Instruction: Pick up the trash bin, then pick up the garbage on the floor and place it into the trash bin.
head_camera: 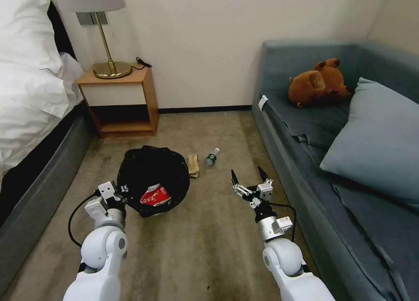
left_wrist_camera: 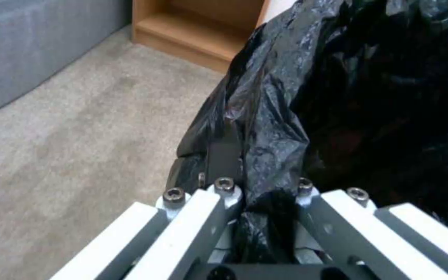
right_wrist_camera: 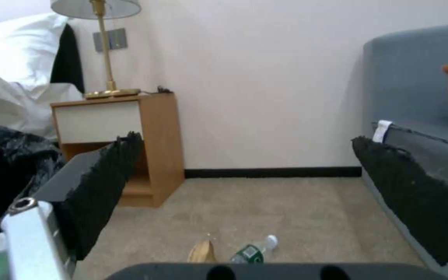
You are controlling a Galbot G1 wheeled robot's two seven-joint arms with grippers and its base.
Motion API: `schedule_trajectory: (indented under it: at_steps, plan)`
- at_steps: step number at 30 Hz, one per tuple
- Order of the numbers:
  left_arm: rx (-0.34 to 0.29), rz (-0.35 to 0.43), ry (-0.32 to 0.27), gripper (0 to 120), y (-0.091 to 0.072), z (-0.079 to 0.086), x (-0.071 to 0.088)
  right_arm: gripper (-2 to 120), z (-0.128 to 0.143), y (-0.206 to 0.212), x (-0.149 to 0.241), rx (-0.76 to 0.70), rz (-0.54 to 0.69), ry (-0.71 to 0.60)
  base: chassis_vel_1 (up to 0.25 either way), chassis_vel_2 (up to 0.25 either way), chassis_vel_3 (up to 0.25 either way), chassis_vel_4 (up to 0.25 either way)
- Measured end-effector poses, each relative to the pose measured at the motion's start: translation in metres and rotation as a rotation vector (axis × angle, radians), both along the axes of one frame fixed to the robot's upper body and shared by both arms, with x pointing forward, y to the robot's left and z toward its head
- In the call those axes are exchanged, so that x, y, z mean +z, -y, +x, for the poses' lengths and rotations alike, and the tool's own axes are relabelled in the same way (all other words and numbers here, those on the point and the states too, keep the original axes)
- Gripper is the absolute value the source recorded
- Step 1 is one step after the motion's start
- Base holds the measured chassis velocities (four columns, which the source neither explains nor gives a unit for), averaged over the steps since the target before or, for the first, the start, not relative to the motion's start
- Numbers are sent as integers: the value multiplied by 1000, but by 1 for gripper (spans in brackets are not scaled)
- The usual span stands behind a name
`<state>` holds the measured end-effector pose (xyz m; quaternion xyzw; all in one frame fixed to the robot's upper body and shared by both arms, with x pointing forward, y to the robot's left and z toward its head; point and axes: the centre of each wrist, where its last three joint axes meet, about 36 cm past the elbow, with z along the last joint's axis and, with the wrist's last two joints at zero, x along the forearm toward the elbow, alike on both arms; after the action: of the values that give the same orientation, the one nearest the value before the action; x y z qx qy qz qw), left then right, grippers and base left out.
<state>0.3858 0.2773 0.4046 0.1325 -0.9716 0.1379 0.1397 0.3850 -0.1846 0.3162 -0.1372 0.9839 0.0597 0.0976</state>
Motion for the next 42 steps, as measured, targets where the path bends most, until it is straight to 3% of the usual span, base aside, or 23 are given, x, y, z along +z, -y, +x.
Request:
schedule_trajectory:
  at_steps: [23, 32, 42]
  plan:
    - [-6, -10, 2, 4, 0, -2, 2, 100, 0, -1, -2, -5, -9, 1, -140, 135, 137, -136]
    - [-11, -2, 0, 4, -6, 9, 2, 100, 2, 6, -3, -26, -26, 13, -111, 116, 104, -118]
    - [13, 1, 1, 4, -6, -7, 8, 100, 2, -3, -7, 15, -24, 24, -11, 16, 8, -14]
